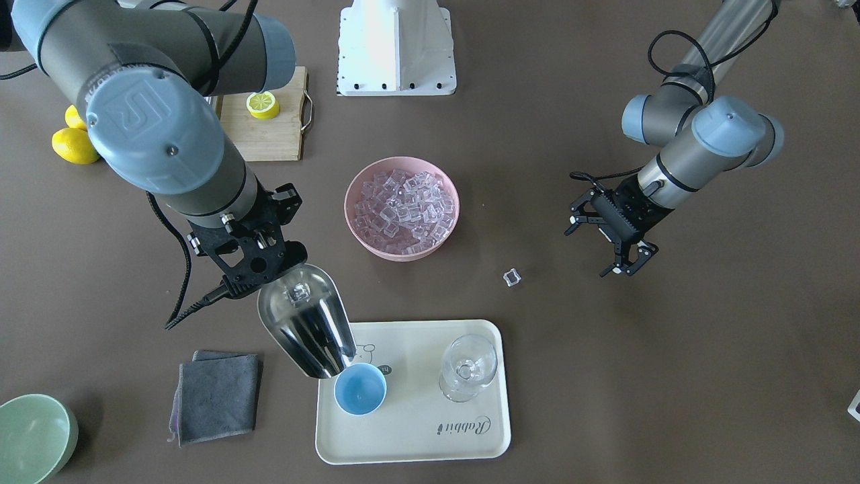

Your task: Put ice in cup with scoop

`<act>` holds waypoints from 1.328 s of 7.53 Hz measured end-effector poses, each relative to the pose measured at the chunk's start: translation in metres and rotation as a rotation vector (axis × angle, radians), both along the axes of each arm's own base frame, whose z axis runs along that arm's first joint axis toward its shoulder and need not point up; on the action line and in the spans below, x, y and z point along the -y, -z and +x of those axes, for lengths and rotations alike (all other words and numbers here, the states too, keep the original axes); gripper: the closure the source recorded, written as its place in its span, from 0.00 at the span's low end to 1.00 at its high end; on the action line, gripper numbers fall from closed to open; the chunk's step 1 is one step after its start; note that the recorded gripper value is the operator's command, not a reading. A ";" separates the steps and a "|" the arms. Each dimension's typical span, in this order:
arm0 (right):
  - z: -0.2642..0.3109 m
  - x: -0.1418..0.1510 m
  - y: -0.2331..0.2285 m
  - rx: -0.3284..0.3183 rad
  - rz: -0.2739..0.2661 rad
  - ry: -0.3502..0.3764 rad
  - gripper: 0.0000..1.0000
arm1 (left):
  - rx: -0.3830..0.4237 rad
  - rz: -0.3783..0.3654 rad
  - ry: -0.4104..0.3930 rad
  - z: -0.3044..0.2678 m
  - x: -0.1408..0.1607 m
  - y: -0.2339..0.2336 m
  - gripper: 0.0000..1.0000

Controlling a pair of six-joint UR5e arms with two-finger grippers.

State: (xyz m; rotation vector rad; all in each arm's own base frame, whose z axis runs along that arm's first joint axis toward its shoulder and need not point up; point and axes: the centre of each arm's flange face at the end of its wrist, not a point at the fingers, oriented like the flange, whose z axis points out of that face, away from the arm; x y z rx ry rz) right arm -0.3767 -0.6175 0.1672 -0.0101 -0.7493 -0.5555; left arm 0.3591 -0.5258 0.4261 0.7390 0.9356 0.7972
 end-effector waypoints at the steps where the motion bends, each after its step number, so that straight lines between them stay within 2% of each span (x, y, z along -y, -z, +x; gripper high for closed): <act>1: -0.010 0.013 0.000 -0.029 -0.038 0.013 1.00 | 0.048 -0.056 0.027 -0.021 0.003 -0.009 0.02; 4: -0.032 0.035 -0.002 -0.100 -0.131 0.034 1.00 | 0.157 -0.213 0.125 -0.091 0.014 -0.043 0.02; 6: -0.041 0.027 0.003 -0.153 -0.185 0.067 1.00 | 0.203 -0.296 0.169 -0.130 0.009 -0.064 0.02; 8: -0.046 0.017 0.003 -0.198 -0.212 0.119 1.00 | 0.232 -0.441 0.214 -0.187 0.001 -0.095 0.02; 10: -0.051 0.021 0.004 -0.231 -0.225 0.153 1.00 | 0.263 -0.583 0.282 -0.240 -0.003 -0.127 0.02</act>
